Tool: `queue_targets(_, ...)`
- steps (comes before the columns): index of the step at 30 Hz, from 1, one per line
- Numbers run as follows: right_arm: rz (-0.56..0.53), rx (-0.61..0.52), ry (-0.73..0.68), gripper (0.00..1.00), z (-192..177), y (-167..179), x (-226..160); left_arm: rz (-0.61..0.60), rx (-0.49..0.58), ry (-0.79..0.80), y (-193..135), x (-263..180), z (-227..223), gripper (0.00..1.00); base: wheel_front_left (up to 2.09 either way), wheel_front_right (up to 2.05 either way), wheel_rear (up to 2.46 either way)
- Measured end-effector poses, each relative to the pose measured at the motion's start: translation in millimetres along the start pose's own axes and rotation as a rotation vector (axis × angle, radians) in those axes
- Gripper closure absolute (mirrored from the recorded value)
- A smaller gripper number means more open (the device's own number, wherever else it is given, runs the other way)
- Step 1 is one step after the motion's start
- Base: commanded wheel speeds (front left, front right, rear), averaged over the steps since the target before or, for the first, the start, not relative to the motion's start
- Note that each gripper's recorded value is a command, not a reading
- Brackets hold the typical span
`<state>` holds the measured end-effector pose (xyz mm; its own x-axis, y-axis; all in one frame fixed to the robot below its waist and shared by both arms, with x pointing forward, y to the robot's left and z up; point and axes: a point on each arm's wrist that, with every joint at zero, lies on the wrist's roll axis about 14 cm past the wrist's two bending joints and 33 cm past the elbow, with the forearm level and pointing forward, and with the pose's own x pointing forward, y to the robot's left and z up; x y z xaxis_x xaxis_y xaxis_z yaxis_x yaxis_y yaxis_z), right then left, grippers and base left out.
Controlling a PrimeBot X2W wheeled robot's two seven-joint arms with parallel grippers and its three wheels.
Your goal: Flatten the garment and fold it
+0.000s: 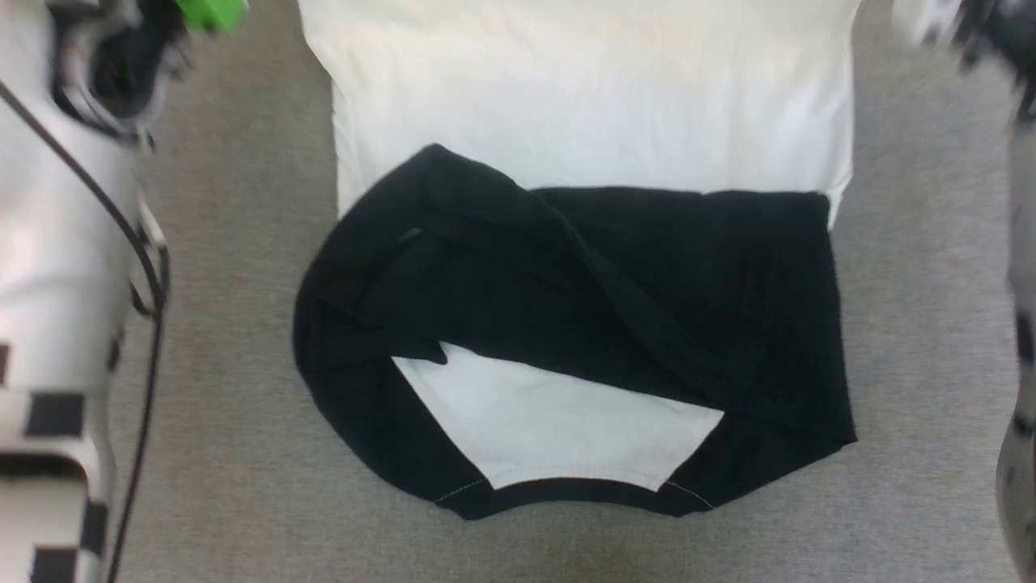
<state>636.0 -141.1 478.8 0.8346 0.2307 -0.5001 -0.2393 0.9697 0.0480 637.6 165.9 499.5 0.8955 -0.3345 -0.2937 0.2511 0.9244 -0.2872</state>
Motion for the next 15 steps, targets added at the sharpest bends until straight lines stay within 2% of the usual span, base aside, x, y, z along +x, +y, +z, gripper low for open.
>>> queue_targets(10,0.06,0.137,-0.013,1.0,-37,15,-90,-0.107,-0.074,-0.038,-53,-90,-10,1.0,0.0,0.0,0.0)
queue_targets(15,0.073,0.187,-0.018,1.0,-58,27,-139,-0.098,-0.146,-0.058,-67,-145,-29,1.0,0.0,0.0,0.0)
